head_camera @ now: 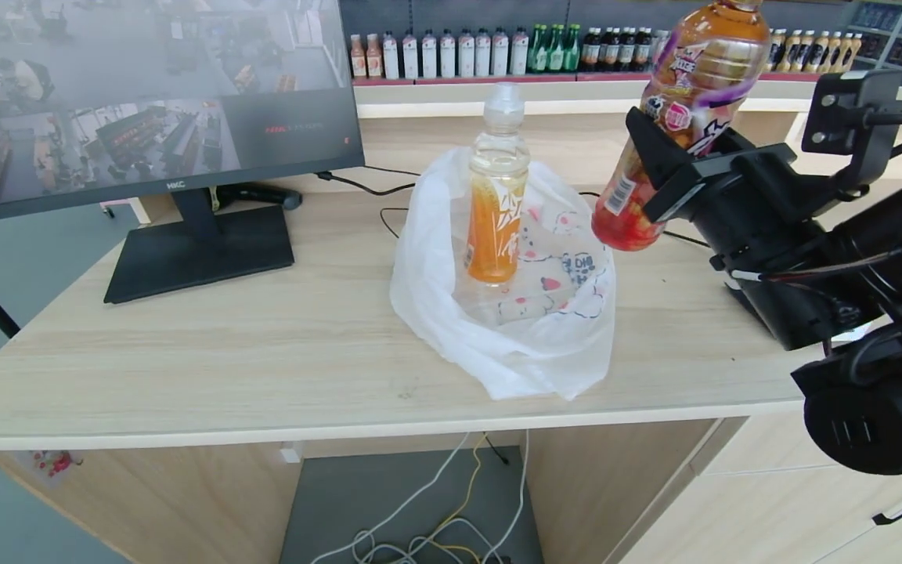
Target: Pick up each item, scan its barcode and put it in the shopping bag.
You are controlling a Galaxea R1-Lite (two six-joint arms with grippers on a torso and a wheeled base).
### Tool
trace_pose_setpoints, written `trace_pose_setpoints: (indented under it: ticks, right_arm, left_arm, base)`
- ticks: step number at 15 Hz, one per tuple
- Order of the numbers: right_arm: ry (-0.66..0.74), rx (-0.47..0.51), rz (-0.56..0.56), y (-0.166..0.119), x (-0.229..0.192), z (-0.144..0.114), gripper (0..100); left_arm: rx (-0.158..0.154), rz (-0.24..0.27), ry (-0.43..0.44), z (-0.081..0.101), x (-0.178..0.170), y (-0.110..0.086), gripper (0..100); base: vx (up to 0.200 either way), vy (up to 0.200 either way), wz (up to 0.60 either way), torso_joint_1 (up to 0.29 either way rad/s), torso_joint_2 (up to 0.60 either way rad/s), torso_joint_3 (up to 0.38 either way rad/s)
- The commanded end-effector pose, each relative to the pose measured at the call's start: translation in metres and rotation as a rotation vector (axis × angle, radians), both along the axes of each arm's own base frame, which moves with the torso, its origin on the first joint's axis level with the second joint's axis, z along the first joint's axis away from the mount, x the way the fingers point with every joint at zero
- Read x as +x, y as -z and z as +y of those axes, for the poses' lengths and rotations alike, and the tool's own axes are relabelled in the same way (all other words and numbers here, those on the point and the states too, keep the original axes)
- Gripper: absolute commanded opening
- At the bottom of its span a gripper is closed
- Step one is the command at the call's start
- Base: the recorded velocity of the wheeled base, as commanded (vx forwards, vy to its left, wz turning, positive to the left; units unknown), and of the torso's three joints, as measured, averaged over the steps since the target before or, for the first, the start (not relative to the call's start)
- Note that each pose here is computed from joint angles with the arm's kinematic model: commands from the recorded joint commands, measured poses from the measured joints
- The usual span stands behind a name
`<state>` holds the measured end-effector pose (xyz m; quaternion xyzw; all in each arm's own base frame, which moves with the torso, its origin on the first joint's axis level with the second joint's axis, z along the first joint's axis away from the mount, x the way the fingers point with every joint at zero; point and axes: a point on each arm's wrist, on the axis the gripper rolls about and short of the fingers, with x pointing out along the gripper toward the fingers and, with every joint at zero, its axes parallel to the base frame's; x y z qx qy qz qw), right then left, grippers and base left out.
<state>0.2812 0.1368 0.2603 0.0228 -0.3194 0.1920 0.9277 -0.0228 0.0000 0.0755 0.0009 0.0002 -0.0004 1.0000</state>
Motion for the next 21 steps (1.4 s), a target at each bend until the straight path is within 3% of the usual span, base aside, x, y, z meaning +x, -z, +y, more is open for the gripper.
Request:
trace_pose_setpoints:
  ticks: [1, 7, 17, 21]
  right_arm:
    - [-0.006, -0.006, 0.009, 0.008, 0.017, 0.01, 0]
    - [-0.041, -0.034, 0.095, 0.047, 0.052, 0.031, 0]
    - [-0.045, -0.031, 0.048, 0.043, 0.067, 0.034, 0]
    - [-0.031, -0.07, 0.124, 0.047, 0.072, 0.032, 0]
  left_arm:
    - [0.0, 0.0, 0.001, 0.0, 0.0, 0.0, 100]
    - [0.0, 0.0, 0.001, 0.0, 0.0, 0.0, 100]
    - [0.0, 0.0, 0.001, 0.0, 0.0, 0.0, 100]
    - [0.0, 0.0, 0.001, 0.0, 0.0, 0.0, 100]
  base:
    - [0.0, 0.0, 0.0, 0.0, 0.0, 0.0]
    - [0.0, 0.0, 0.0, 0.0, 0.0, 0.0]
    - [0.0, 0.0, 0.0, 0.0, 0.0, 0.0]
    - [0.0, 0.0, 0.0, 0.0, 0.0, 0.0]
